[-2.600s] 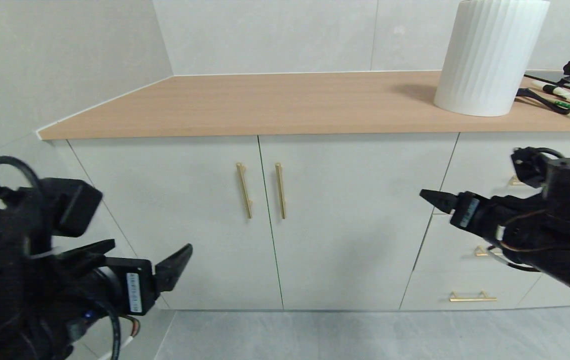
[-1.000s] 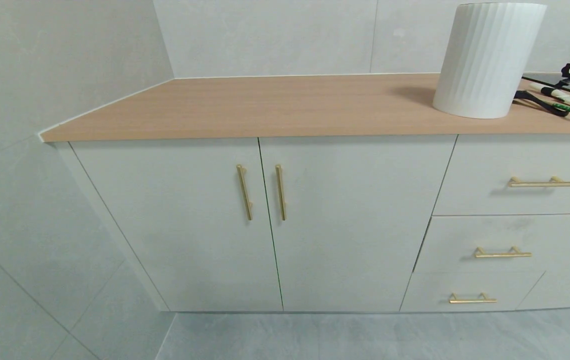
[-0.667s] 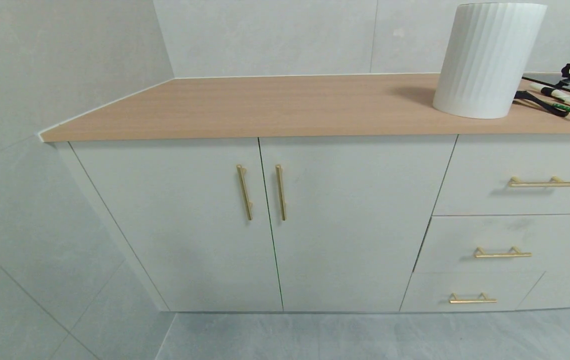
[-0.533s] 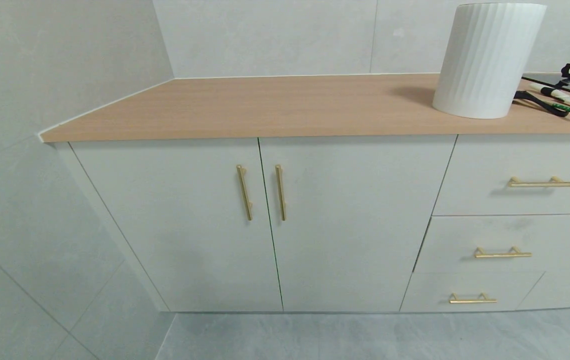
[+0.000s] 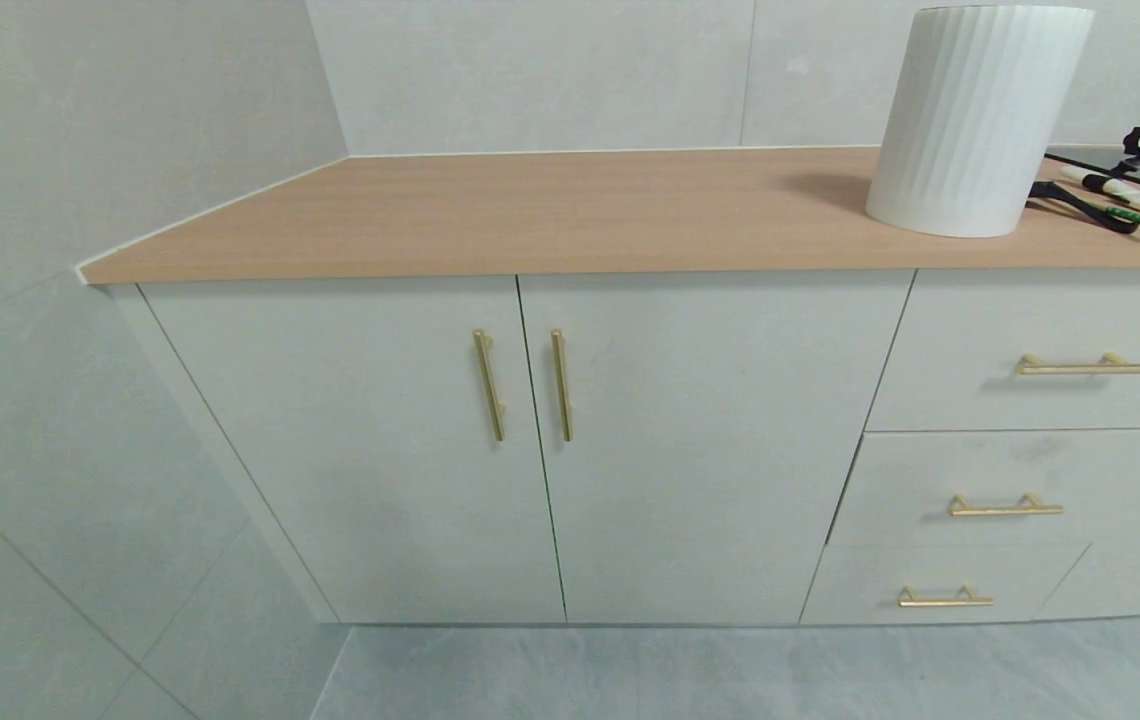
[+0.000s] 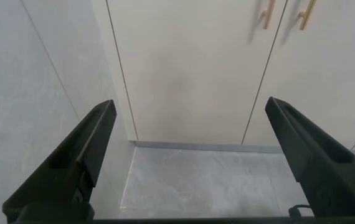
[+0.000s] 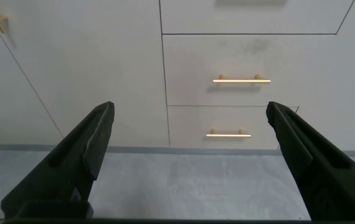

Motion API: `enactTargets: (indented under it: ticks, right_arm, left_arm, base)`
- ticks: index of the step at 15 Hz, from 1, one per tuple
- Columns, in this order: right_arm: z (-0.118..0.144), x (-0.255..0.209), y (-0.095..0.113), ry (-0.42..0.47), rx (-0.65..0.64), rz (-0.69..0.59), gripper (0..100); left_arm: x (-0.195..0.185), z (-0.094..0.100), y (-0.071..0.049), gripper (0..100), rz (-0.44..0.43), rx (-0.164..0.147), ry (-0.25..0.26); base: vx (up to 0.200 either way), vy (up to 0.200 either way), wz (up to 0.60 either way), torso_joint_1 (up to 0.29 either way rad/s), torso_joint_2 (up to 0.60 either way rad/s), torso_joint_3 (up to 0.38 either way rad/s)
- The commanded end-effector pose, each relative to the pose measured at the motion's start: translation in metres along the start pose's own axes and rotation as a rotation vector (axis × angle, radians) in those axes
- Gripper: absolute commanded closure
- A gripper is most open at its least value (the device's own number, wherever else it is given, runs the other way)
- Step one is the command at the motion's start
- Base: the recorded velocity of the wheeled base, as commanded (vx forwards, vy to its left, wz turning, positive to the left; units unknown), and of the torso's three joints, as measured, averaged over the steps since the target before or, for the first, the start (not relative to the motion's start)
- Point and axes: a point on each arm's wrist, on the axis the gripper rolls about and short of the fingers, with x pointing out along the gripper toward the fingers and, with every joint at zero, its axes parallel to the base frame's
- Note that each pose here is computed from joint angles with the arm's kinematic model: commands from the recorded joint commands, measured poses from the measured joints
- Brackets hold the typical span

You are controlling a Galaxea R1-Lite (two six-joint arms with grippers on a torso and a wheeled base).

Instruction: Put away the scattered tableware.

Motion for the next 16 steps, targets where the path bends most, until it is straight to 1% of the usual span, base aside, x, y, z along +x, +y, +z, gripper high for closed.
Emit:
enactTargets:
  ticks: [1,12,16]
  right_arm:
    - [-0.0003,0.0002,0.0001,0.006,-0.001,0.002,0]
    - [-0.0002,0.0002,-0.0001,0.004,0.006,-0.003,0]
    - [-0.0006,0.0003,-0.0001,0.006,0.006,-0.002,0]
  left_arm:
    - [0.0001,0.0001,0.0000,0,0.002,-0.001,0.001]
    - [0.0001,0.0001,0.0000,0,0.000,-0.001,0.001]
    - [0.0001,0.0001,0.0000,0,0.000,0.001,0.001]
  base:
    - [0.000,0.000,0.00,0.000,0.00,0.000]
    - [0.000,0.000,0.00,0.000,0.00,0.000]
    - [0.000,-0.200,0.00,0.004,0.01,0.006]
